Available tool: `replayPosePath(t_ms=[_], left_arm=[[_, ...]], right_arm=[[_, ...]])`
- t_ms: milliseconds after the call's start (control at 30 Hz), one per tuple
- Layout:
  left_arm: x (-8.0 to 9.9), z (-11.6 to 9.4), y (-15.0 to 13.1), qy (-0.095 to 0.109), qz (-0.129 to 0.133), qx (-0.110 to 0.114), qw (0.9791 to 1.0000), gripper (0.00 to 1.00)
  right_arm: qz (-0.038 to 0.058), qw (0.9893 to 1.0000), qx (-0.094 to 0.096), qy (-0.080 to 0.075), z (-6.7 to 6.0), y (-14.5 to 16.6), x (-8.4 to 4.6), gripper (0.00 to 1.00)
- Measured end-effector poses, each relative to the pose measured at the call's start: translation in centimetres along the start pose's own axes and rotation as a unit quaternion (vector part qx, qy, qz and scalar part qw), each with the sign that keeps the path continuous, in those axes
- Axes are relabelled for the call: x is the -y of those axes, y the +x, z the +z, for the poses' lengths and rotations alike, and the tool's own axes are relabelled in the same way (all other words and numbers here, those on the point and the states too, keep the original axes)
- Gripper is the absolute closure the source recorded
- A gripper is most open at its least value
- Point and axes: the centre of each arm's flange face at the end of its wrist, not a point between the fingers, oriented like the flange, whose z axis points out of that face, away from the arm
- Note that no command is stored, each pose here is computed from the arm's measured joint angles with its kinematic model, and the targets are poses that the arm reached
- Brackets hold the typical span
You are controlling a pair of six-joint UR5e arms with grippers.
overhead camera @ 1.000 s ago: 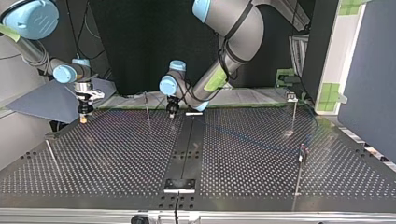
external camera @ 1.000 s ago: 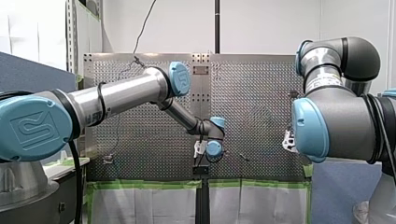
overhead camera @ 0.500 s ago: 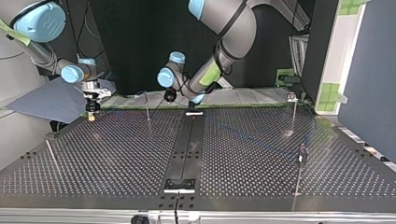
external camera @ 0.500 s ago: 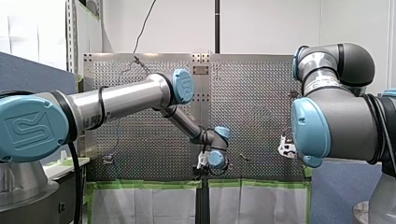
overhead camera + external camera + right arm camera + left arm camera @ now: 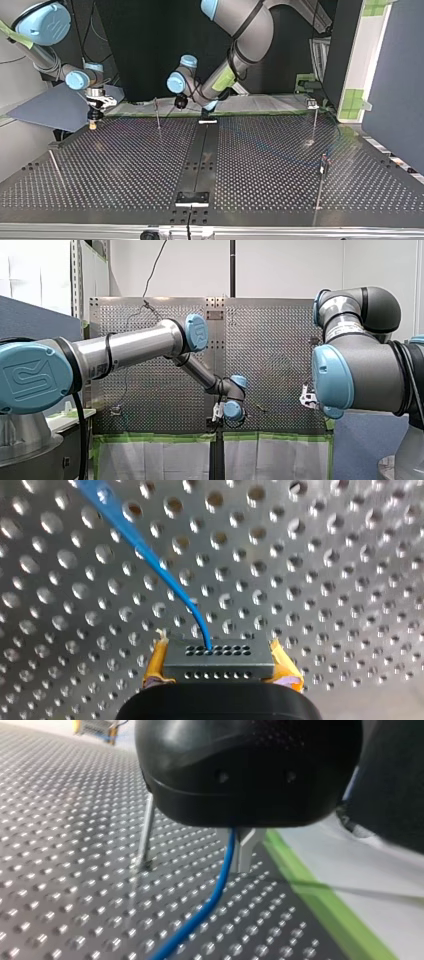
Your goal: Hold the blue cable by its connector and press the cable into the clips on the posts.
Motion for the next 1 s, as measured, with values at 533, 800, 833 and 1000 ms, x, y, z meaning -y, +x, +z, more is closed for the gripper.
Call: replayPosePath(t_ms=[533,800,833,1000], left_arm=[[-3.6,2.3,-1.7,-0.025,-0.019,0.01,0.9995,1.0],[-3.6,2.3,-1.7,-0.023,-0.019,0.011,0.9995,1.0],[-3.6,2.4,-1.7,-0.025,-0.019,0.012,0.9994,1.0],[-3.5,2.4,-1.7,-0.031,-0.01,0.022,0.9992,0.86]], right_arm=[[0.0008,0.9992,-0.009,-0.038,0.1,0.1,-1.3,1.0],[0.0024,0.9998,-0.01,-0.018,0.4,0.3,-0.8,1.0],[0.0027,0.9998,-0.01,-0.015,0.4,0.2,-0.7,1.0],[0.0041,0.9999,-0.007,-0.008,0.4,0.1,-0.4,1.0]])
